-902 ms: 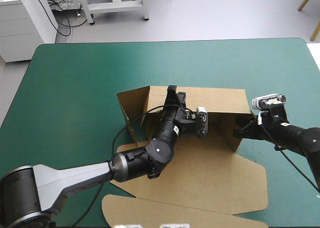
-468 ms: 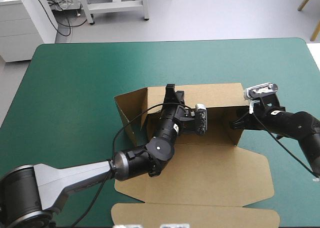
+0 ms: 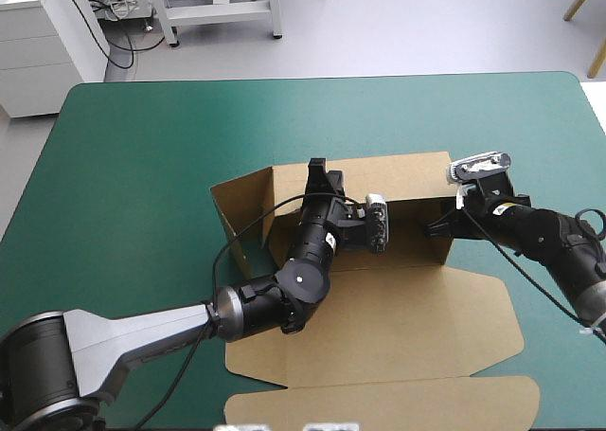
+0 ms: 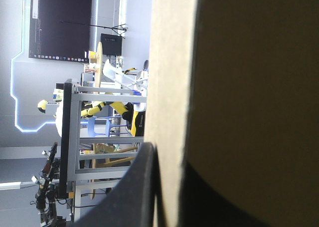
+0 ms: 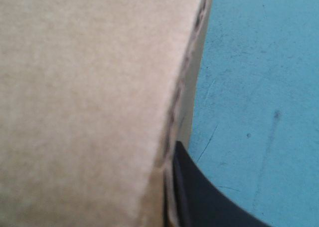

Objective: Fold the box

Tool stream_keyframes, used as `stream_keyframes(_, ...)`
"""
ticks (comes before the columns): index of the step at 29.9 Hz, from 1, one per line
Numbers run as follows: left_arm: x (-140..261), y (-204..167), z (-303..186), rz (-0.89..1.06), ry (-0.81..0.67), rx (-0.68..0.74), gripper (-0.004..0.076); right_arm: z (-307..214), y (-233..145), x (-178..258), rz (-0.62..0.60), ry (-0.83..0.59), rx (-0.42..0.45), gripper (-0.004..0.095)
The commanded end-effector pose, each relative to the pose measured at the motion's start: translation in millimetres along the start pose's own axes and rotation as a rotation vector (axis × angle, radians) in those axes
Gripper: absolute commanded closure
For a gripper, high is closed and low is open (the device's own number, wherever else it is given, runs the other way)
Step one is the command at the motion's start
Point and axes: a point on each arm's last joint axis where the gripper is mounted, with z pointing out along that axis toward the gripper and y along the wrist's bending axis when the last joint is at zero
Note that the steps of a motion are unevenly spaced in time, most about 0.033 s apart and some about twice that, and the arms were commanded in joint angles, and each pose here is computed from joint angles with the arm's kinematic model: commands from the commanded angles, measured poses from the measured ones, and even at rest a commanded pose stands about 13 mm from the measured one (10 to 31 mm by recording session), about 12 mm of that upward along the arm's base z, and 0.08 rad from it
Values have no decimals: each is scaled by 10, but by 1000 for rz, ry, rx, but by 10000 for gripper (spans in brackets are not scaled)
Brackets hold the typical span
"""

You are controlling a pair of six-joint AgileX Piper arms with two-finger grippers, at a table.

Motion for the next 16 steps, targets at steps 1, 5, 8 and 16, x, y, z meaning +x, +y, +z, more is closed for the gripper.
stream_keyframes(1, -30, 21, -60, -76, -42, 42, 659, 0, 68, -18, -3, 28, -46, 906)
stream_keyframes(5, -40, 38, -60, -50, -54, 23, 461, 0, 67, -20, 5, 26, -45, 906)
stream_keyframes(8, -63, 69, -65, 0, -77, -14, 352, 0, 65, -19, 12, 28, -43, 906)
stream_keyframes(16, -233, 95, -230, 58, -107, -101, 391, -3, 34, -8, 17, 45, -9, 907)
